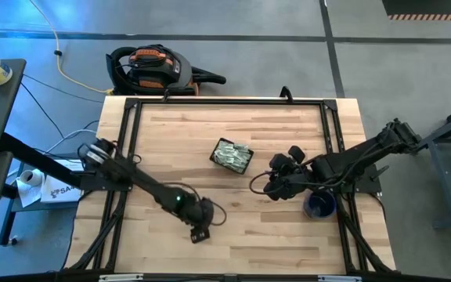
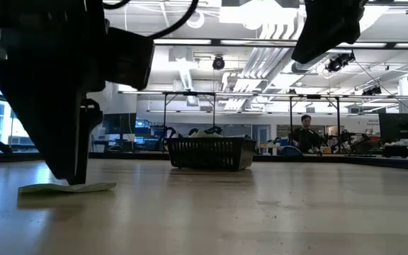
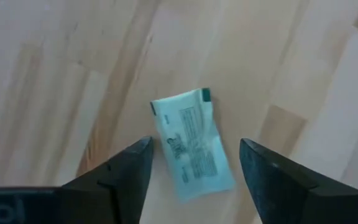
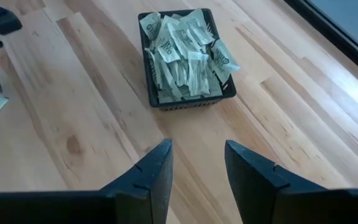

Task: Pick and place Stevia / Truvia into bins
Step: Put the stevia packet into the black bin

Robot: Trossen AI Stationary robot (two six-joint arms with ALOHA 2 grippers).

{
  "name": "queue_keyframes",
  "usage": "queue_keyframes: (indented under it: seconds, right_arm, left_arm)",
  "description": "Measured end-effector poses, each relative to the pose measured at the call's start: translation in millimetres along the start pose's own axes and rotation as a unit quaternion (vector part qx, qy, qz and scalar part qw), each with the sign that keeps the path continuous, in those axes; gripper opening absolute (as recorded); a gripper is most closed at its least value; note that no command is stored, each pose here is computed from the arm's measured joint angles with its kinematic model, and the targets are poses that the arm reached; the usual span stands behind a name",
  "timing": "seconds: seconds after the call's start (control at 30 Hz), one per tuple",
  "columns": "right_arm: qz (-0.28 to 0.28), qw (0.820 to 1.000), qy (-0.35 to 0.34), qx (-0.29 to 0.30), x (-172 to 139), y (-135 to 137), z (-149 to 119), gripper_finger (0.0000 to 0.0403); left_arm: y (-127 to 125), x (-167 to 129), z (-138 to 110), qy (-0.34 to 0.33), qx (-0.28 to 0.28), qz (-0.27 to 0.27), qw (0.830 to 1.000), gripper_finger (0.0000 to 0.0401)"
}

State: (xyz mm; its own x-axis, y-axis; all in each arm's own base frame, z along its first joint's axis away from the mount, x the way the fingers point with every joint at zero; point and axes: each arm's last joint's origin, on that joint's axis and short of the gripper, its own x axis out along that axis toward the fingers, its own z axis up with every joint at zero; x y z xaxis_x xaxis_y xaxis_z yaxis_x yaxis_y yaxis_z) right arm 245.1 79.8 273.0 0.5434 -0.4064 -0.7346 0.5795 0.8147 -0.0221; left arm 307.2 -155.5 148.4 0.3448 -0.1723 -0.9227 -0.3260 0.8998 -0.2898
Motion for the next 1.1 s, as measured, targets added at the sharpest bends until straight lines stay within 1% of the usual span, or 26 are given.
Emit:
queue_keyframes:
  seconds: [0.13, 0.23, 0.37, 0.57, 0.63, 0.67, 0.73, 0.83, 0.9, 0.97, 1.03, 1.1]
  right_arm:
    - [0.0, 1.0, 0.001, 0.002, 0, 0, 0, 0.0138]
    - [-0.001, 1.0, -0.001, 0.002, 0, 0, 0, 0.0138]
    - [-0.002, 1.0, -0.001, 0.004, 0, 0, 0, 0.0138]
    - [-0.005, 1.0, 0.001, 0.002, 0, -1, -1, 0.0138]
    - [-0.007, 1.0, 0.002, 0.002, 0, -1, -1, 0.0138]
    - [-0.008, 1.0, 0.003, 0.002, 0, -1, -1, 0.0138]
    - [-0.007, 1.0, -0.004, 0.003, -1, 0, -1, 0.0138]
    - [-0.018, 0.999, -0.038, 0.002, -5, 4, -3, 0.0138]
    - [-0.028, 0.998, -0.063, 0.01, -9, 6, -5, 0.0138]
    - [-0.03, 0.996, -0.08, 0.019, -13, 9, -8, 0.0138]
    - [-0.029, 0.995, -0.089, 0.025, -16, 11, -11, 0.0138]
    - [-0.023, 0.995, -0.089, 0.03, -19, 13, -14, 0.0138]
  left_arm:
    - [-2, 12, -5, -0.015, -0.003, 0.029, 0.999, 0.0253]
    - [-1, 15, -3, -0.037, 0.004, 0.046, 0.998, 0.0222]
    - [1, 15, -1, -0.072, 0.038, 0.08, 0.993, 0.0159]
    - [6, 30, 0, -0.101, 0.083, 0.139, 0.982, 0.006]
    - [8, 30, 1, -0.108, 0.094, 0.154, 0.978, 0.0034]
    - [9, 29, 3, -0.107, 0.1, 0.158, 0.976, 0.003]
    - [13, 17, 11, -0.109, 0.108, 0.17, 0.974, 0.003]
    - [24, -3, 28, -0.097, 0.128, 0.195, 0.968, 0.0031]
    - [28, -28, 50, -0.121, 0.136, 0.191, 0.964, 0.0036]
    - [38, -53, 68, -0.14, 0.148, 0.195, 0.96, 0.0038]
    - [53, -70, 87, -0.15, 0.178, 0.202, 0.951, 0.0033]
    - [65, -89, 107, -0.166, 0.218, 0.195, 0.942, 0.0031]
